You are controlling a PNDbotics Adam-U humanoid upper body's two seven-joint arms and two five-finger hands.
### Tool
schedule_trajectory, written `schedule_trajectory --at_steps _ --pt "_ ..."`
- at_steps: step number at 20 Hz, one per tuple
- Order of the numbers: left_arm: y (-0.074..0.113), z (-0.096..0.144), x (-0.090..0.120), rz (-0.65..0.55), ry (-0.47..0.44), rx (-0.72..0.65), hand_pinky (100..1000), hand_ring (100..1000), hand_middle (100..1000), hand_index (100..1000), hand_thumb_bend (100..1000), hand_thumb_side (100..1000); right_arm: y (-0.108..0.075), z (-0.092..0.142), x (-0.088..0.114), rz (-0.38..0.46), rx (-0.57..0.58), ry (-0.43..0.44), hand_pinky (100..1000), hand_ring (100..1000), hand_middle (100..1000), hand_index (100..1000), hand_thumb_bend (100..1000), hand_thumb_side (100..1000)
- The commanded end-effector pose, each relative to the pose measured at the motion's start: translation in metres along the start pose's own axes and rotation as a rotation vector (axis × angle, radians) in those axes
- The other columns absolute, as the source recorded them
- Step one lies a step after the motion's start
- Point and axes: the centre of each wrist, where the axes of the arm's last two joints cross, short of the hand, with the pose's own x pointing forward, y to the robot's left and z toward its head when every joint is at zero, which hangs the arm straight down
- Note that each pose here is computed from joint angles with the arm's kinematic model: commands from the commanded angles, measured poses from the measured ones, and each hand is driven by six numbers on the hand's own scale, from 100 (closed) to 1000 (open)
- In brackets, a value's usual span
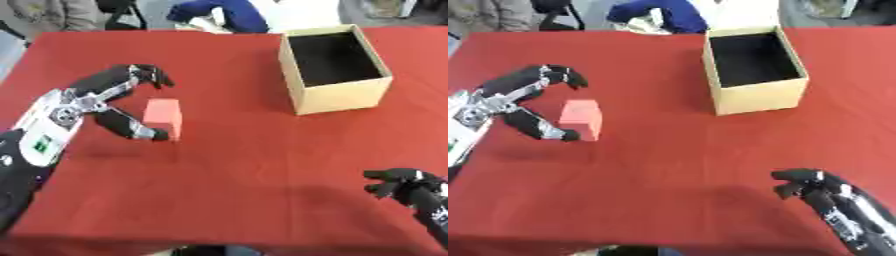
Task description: Pick up objects on the table and place them in the box.
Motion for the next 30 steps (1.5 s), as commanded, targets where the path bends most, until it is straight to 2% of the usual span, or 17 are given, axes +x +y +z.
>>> schedule_trajectory --at_steps 1,30 --pt "0.0107 0.0016 -0.0011 -0.033 0.001 0.001 985 743 775 856 671 609 -0.0028 -0.0002 0.0043 0.02 0.008 -0.002 846 913 584 828 100 614" --pt "0.0027 -0.0016 -0.0105 -0.035 0.028 -0.04 984 747 779 857 663 631 -0.0033 -0.0009 0.0048 0.022 0.017 -0.004 846 914 584 828 100 611"
